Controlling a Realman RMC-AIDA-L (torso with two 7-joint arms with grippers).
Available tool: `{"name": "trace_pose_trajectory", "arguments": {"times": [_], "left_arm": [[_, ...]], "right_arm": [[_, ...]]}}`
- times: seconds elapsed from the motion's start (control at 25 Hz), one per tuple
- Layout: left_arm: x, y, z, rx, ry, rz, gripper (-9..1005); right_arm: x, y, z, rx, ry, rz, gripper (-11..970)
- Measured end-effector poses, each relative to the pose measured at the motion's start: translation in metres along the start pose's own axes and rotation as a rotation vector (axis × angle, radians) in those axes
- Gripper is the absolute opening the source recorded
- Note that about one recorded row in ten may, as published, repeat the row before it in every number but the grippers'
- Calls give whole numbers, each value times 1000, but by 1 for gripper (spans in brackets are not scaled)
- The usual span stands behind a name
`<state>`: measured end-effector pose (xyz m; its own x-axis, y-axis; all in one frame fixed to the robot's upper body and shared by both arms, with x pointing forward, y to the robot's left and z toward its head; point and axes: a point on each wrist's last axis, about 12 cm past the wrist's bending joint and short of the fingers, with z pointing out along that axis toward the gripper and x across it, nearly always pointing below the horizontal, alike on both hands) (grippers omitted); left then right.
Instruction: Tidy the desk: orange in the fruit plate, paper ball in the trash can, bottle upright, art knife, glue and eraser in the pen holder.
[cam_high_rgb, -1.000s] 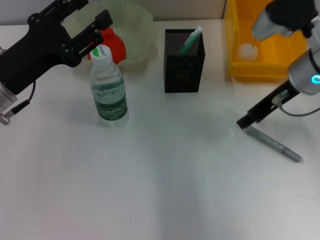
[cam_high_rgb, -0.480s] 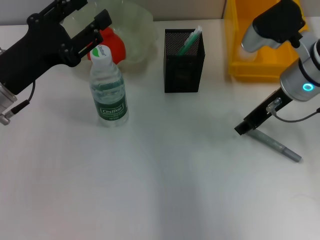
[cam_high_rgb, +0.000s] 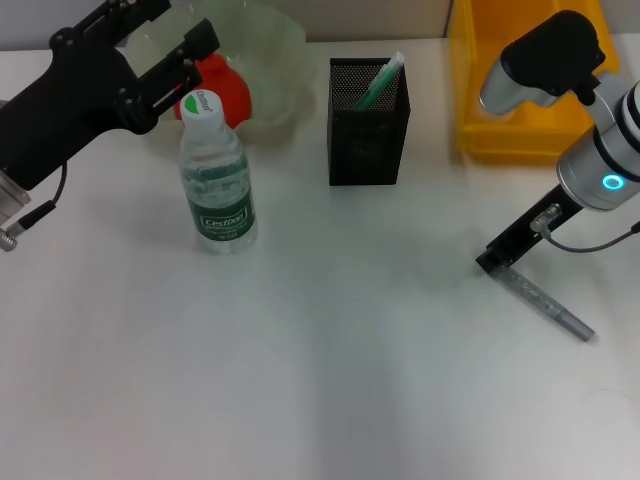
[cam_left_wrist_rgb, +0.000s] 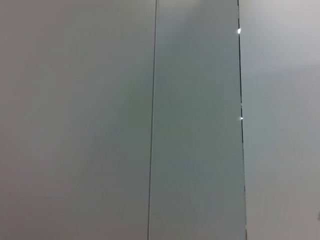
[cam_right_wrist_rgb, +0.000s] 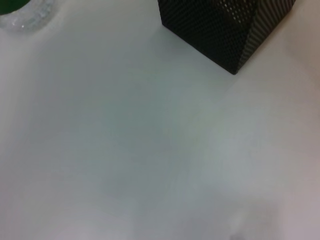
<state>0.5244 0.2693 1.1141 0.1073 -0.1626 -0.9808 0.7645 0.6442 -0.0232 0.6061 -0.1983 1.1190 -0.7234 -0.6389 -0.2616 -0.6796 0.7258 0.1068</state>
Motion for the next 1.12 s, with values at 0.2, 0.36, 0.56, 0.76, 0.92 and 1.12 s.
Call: {"name": "trace_pose_trajectory", "arguments": {"times": [0.2, 0.36, 0.56, 0.76, 0.92, 1.12], "left_arm": [[0, 0, -1, -2, -2, 0, 664], [0, 0, -1, -1, -3, -1, 664], [0, -1, -1, 1, -4, -1, 664], [0, -1, -1, 1, -4, -2, 664], [0, -1, -2, 0, -6, -1, 664], [-1, 0, -2, -1, -8, 0, 665]], "right_arm": [[0, -1, 0, 5, 6, 7, 140], [1, -1, 1, 4, 9, 9, 133], [2, -1, 2, 3, 12, 11, 133], [3, -2, 1, -2, 14, 18, 134], [4, -5, -9, -12, -6, 33, 134], [13, -19, -37, -67, -129, 86, 133]]}}
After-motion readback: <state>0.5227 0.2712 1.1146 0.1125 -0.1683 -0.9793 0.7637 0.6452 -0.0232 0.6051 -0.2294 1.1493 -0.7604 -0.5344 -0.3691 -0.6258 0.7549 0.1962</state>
